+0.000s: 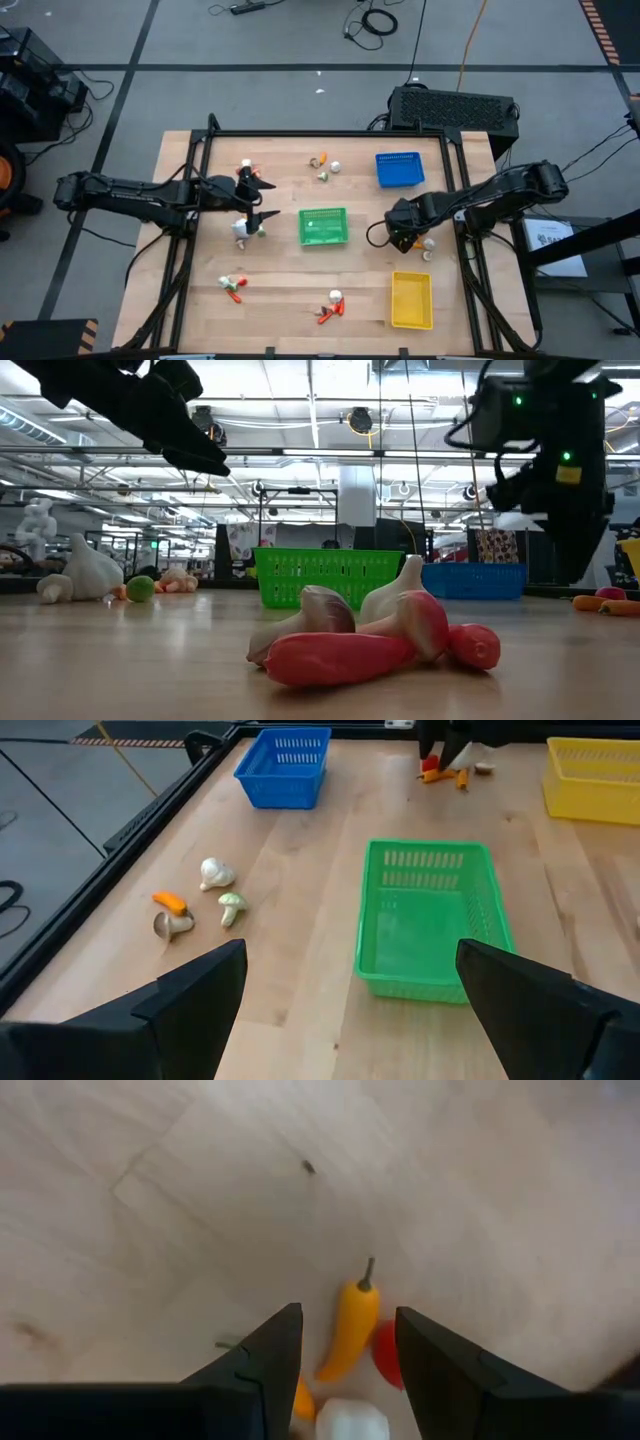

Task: Sort produce into baskets
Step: Put the yellow chili pepper into the green bin

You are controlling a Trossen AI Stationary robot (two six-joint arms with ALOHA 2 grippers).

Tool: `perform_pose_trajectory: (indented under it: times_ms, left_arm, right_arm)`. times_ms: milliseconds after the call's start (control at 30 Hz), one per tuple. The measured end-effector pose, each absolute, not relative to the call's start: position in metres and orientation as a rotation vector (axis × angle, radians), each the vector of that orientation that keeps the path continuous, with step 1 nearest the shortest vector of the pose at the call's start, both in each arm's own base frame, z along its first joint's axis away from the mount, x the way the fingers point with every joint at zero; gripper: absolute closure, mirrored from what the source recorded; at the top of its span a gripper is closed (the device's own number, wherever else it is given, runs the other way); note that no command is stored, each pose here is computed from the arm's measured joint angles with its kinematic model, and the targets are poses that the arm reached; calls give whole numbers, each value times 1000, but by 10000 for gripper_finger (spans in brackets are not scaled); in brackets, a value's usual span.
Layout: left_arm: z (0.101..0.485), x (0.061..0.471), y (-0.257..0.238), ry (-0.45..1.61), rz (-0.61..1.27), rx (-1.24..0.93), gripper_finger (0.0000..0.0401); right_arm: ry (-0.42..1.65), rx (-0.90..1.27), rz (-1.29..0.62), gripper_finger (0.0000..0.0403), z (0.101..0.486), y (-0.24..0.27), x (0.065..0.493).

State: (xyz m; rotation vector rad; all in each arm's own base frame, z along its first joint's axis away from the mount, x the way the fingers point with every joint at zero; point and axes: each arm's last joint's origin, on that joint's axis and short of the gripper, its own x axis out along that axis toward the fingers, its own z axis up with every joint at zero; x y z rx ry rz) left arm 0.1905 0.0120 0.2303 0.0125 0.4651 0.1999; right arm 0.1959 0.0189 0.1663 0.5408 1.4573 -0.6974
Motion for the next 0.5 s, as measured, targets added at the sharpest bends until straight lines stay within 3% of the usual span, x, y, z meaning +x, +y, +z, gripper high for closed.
perform_pose_trajectory:
  times_ms: [500]
  left_arm:
    - [232, 191, 12, 440, 201, 8, 36]
  right_arm:
    - [1461, 575, -687, 253, 140, 13, 184]
